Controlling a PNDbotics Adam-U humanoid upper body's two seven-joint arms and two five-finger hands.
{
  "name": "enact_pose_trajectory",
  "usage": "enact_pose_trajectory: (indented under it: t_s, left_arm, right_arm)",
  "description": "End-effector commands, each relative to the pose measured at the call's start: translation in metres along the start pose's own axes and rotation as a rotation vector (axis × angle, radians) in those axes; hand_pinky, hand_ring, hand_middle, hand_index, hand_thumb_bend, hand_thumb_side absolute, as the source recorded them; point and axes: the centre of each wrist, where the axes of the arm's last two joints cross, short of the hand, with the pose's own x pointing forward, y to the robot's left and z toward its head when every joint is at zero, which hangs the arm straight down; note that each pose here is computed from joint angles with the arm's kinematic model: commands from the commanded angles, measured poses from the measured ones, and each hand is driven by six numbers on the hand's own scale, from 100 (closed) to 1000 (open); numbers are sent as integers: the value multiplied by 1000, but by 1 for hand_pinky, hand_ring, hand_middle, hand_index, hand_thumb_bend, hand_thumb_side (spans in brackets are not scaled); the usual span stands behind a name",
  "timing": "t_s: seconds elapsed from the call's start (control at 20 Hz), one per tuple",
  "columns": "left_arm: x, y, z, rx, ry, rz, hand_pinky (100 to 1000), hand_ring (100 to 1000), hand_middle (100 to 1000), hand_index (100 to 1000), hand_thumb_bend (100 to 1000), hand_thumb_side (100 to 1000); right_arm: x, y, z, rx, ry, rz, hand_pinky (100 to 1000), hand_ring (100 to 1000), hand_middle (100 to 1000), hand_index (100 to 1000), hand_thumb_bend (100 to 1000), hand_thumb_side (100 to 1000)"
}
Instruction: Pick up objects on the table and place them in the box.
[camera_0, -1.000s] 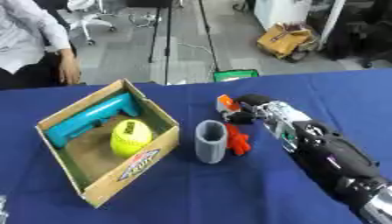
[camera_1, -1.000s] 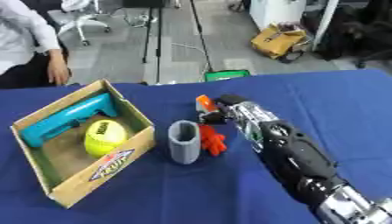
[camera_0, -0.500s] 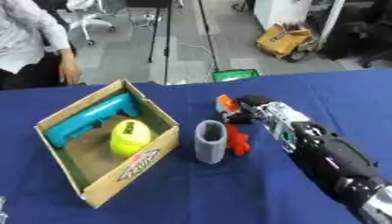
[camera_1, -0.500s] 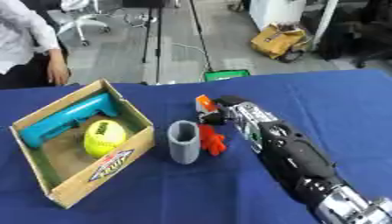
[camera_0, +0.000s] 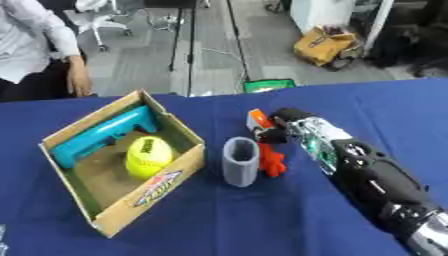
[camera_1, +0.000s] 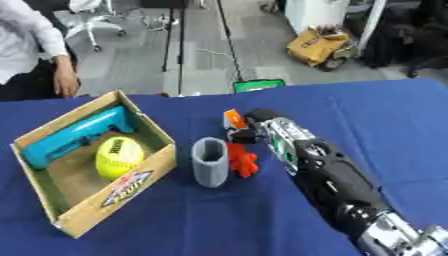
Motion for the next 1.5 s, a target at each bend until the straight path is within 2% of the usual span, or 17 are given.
enact_pose_trajectory:
  t_s: [0.05, 0.1, 0.15, 0.5, 0.55, 0.65, 0.8, 0.95, 1.1, 1.15, 1.5]
  left_arm:
    - [5, 1, -6, 0, -30, 6, 1000, 923, 905, 838, 100, 1000]
    - [5, 1, -6, 0, -30, 6, 1000, 923, 905, 838, 100, 1000]
    - [5, 1, -6, 0, -30, 6, 1000, 923, 905, 838, 100, 1000]
    - [5, 1, -6, -2, -30, 9, 1000, 923, 905, 838, 100, 1000]
    - [5, 1, -6, -2, -30, 9, 1000, 923, 905, 838, 100, 1000]
    - [5, 1, -6, -1, -30, 9, 1000, 923, 905, 838, 100, 1000]
    - [6, 1, -6, 1, -31, 11, 1000, 923, 905, 838, 100, 1000]
    - [6, 1, -6, 1, -30, 11, 1000, 923, 905, 838, 100, 1000]
    - [6, 0, -6, 0, -30, 12, 1000, 923, 905, 838, 100, 1000]
    - [6, 0, -7, 0, -30, 12, 1000, 923, 905, 838, 100, 1000]
    - [6, 0, -7, -2, -30, 13, 1000, 923, 905, 838, 100, 1000]
  right_arm:
    - [-4, -13, 0, -53, 23, 6, 882, 944, 717, 764, 190, 887]
    - [-5, -13, 0, -56, 28, 7, 882, 944, 717, 764, 190, 887]
    - [-5, -12, 0, -58, 32, 9, 881, 941, 685, 746, 222, 832]
    - [-8, -9, -1, -51, 34, 34, 879, 938, 677, 737, 243, 762]
    - [-8, -8, -1, -48, 33, 34, 877, 934, 659, 724, 246, 723]
    - [-8, -8, -2, -41, 32, 35, 876, 931, 645, 711, 248, 704]
    - [-9, -6, -2, -31, 32, 35, 873, 921, 613, 680, 228, 681]
    - [-9, -8, -2, -42, 34, 34, 859, 900, 552, 606, 157, 628]
    - [-8, -9, -2, -64, 34, 34, 858, 897, 540, 593, 136, 624]
    - [-8, -9, -1, -69, 34, 34, 849, 880, 499, 542, 100, 618]
    - [-7, -13, 0, -123, 36, 20, 840, 865, 458, 496, 100, 611]
